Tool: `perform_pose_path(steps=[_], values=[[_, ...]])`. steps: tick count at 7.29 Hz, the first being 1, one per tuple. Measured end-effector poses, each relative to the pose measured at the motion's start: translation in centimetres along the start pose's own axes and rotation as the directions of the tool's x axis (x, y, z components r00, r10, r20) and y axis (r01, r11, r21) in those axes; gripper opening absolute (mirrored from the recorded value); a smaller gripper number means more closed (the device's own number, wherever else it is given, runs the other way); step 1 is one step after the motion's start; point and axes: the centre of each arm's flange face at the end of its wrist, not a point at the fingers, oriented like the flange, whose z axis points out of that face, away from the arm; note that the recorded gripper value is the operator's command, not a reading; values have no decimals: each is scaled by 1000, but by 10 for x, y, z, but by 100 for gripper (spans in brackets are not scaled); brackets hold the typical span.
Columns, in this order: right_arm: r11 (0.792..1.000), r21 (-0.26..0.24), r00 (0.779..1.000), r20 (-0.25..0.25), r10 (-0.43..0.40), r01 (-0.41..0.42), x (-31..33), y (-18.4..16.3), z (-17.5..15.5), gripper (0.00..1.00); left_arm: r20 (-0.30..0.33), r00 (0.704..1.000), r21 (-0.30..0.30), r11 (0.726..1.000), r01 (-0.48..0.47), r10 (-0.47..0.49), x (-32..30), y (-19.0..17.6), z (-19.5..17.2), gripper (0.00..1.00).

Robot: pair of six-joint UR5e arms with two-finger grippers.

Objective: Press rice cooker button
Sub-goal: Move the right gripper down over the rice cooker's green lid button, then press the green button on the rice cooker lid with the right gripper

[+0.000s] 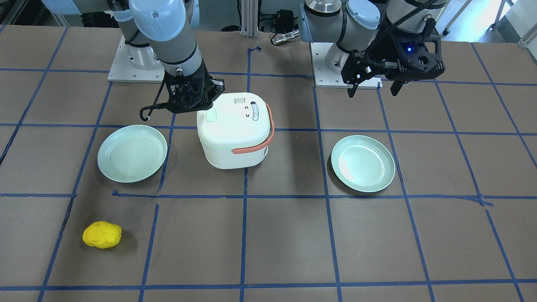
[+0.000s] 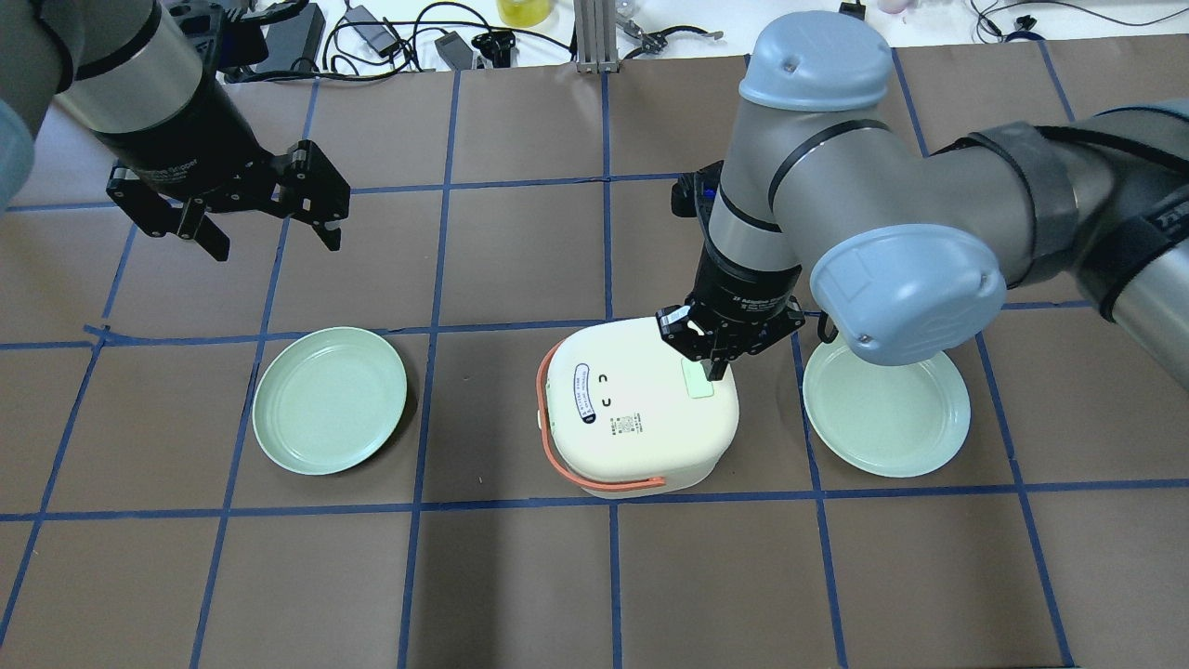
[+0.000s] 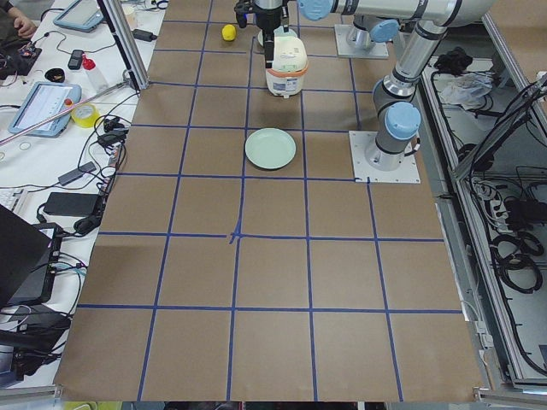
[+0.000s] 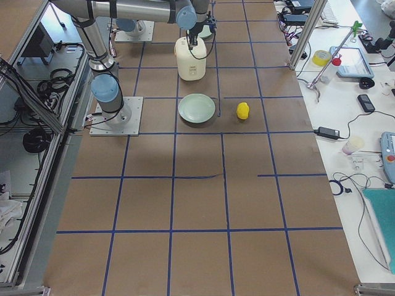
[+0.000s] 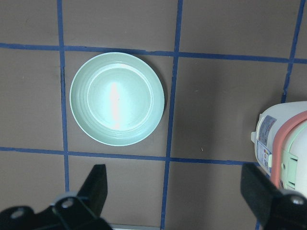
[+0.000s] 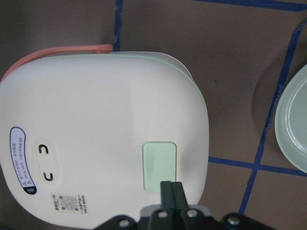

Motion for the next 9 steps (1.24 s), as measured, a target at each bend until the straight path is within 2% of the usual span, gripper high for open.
perform_pose_path(steps=[4, 5, 6, 8, 9], values=[[1000, 12, 1000, -6, -17, 17, -5, -9, 20, 0, 0, 1000, 0, 1000, -1, 1, 0, 0, 0, 100], [1000, 15, 1000, -8, -22, 22, -6, -9, 22, 63, 0, 1000, 0, 1000, -1, 1, 0, 0, 0, 100], [999, 20, 1000, -18, -25, 25, -7, -10, 22, 100, 0, 1000, 0, 1000, -1, 1, 0, 0, 0, 100], [998, 59, 995, -93, -19, 25, -1, -13, 2, 100, 0, 1000, 0, 1000, 0, 0, 0, 0, 0, 100], [997, 80, 993, -119, -12, 21, 1, -16, -19, 100, 0, 1000, 0, 1000, 0, 0, 0, 0, 0, 100]])
